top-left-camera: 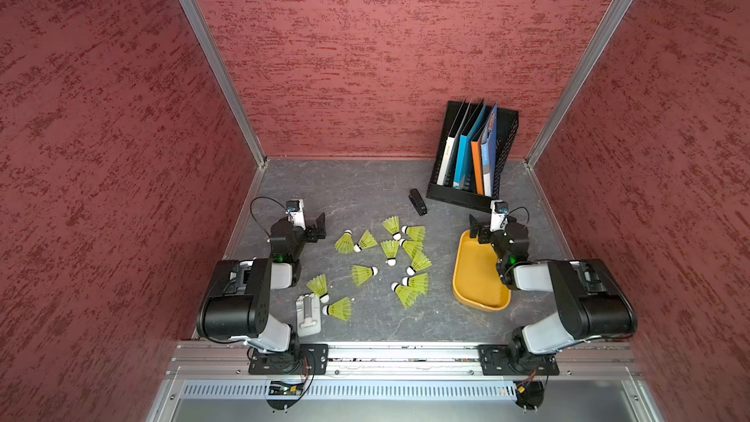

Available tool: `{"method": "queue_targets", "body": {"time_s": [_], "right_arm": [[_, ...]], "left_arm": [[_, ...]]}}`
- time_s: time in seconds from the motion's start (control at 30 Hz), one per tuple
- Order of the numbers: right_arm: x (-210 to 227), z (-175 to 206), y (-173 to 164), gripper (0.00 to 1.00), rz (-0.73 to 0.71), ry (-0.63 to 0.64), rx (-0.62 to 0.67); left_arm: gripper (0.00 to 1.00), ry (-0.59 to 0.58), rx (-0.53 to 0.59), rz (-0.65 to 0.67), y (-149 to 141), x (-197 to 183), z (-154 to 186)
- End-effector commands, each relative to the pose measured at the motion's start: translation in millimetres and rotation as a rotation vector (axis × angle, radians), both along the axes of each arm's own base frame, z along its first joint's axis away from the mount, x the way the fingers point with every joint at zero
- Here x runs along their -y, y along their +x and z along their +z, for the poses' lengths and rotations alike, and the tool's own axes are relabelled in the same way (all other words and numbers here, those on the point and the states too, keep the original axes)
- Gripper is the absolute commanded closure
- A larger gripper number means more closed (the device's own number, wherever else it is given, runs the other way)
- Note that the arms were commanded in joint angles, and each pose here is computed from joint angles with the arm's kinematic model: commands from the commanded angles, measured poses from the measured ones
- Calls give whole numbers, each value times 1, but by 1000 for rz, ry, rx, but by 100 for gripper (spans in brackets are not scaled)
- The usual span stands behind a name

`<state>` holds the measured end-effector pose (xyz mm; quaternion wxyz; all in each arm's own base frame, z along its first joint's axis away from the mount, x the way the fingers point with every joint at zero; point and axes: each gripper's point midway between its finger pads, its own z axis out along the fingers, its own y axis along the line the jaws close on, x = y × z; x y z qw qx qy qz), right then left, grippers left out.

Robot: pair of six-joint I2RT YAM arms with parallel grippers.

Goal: Put the shuttlecocks into the storage box
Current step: Pick up the storage box at the center of the board.

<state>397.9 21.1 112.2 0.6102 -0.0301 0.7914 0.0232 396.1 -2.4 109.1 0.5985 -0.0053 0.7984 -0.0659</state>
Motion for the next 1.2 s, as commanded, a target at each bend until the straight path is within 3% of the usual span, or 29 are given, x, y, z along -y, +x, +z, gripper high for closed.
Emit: {"method": "queue_targets", "body": {"time_s": [0.0, 0.57, 0.77, 0.83, 0.93, 1.07, 1.1, 1.17], "right_arm": [[3, 5, 4, 1, -12, 7, 11], [3, 5, 4, 1, -11, 7, 10], [13, 18, 2, 1, -80, 12, 11], [18, 42, -7, 1, -113, 8, 56], [26, 84, -23, 1, -164, 12, 143], [36, 182, -39, 1, -225, 61, 229], [41, 203, -44, 1, -264, 123, 235], [58, 211, -63, 1, -433, 360, 79]], "left_arm": [[0, -5, 19, -6, 5, -1, 6], [0, -6, 17, -5, 4, -1, 5], [0, 12, 31, 35, 3, -4, 12], [0, 52, 16, 98, 3, -7, 24], [0, 122, 22, 88, 3, 6, 49], [0, 192, 190, 47, 5, 42, 125], [0, 201, 221, 40, 6, 51, 145], [0, 133, 273, 87, 9, 62, 192]]}}
